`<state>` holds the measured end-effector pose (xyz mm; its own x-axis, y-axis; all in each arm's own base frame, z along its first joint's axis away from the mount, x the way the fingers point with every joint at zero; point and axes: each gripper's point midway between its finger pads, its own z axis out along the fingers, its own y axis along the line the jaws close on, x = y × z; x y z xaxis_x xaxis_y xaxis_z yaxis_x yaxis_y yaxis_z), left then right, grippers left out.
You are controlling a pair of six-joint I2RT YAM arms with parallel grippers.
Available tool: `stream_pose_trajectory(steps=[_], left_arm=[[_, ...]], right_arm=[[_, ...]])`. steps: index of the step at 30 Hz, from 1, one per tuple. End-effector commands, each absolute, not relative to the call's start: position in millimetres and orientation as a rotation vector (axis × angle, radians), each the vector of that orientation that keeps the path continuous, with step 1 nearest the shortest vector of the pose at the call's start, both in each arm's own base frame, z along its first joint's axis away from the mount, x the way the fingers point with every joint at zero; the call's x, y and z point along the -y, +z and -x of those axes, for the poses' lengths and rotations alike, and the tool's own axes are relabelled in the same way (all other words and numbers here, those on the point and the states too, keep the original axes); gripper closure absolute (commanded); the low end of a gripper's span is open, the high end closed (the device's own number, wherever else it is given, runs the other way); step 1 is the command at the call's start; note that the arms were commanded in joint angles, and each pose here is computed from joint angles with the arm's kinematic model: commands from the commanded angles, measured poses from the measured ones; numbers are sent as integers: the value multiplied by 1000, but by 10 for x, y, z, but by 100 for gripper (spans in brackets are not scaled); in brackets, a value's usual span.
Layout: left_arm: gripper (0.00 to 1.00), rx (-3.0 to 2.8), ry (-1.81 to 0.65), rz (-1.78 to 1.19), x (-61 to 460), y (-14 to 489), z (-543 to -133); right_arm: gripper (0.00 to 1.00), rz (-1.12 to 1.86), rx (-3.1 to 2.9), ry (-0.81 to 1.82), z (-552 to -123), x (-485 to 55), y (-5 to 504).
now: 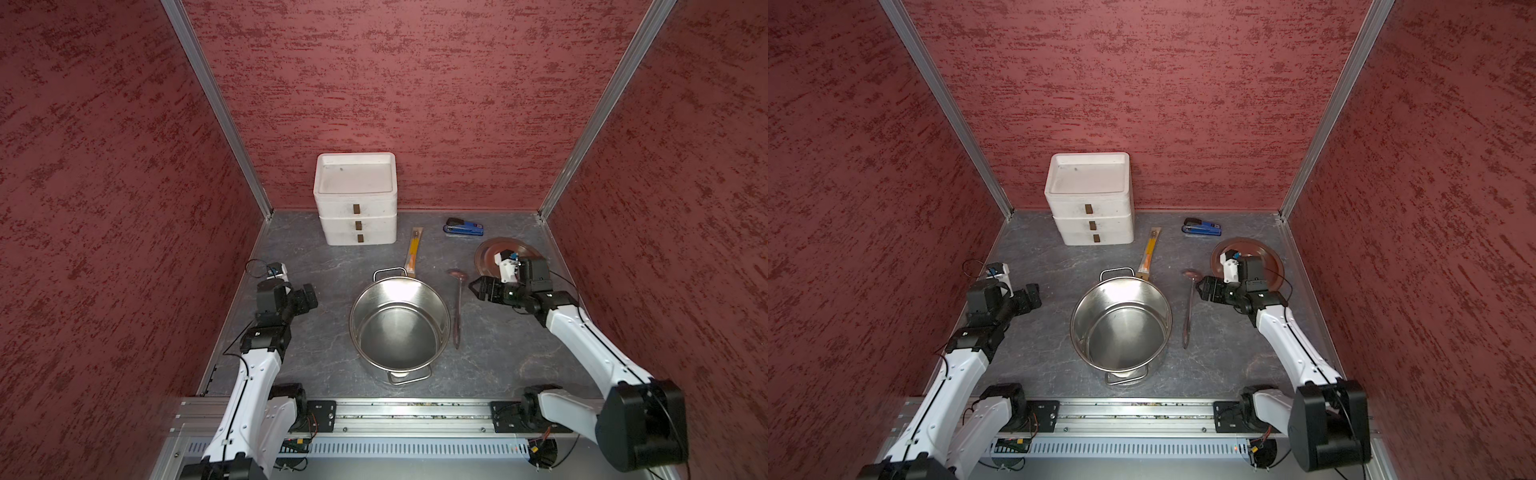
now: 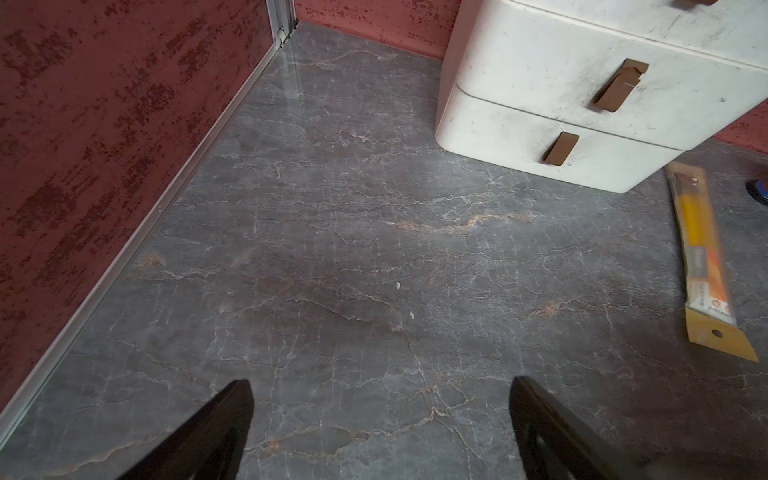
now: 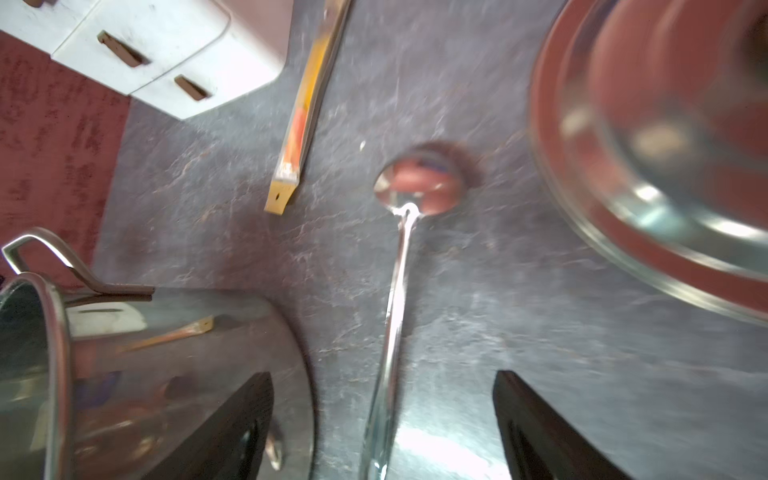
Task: Stir the soup with a spoon
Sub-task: Place the spoon at the center of the board, then reset both arms
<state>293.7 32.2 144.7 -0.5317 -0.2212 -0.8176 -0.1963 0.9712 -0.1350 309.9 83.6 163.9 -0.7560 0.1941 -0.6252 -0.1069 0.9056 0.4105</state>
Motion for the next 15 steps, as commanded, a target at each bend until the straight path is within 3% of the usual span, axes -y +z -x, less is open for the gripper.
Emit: stream_pose_trajectory(steps=[1, 8, 15], left_arm=[[0, -1976, -63, 132, -223, 1677, -3173], [0, -1850, -152, 80, -100, 1621, -3291], [0, -1775, -194, 35, 16, 1568, -3580]], right_arm=[[2, -96, -2311, 164, -2987, -304, 1864], [1, 116, -1906, 27, -3129, -264, 2176], [2, 28, -1764, 31, -3280, -138, 1850]])
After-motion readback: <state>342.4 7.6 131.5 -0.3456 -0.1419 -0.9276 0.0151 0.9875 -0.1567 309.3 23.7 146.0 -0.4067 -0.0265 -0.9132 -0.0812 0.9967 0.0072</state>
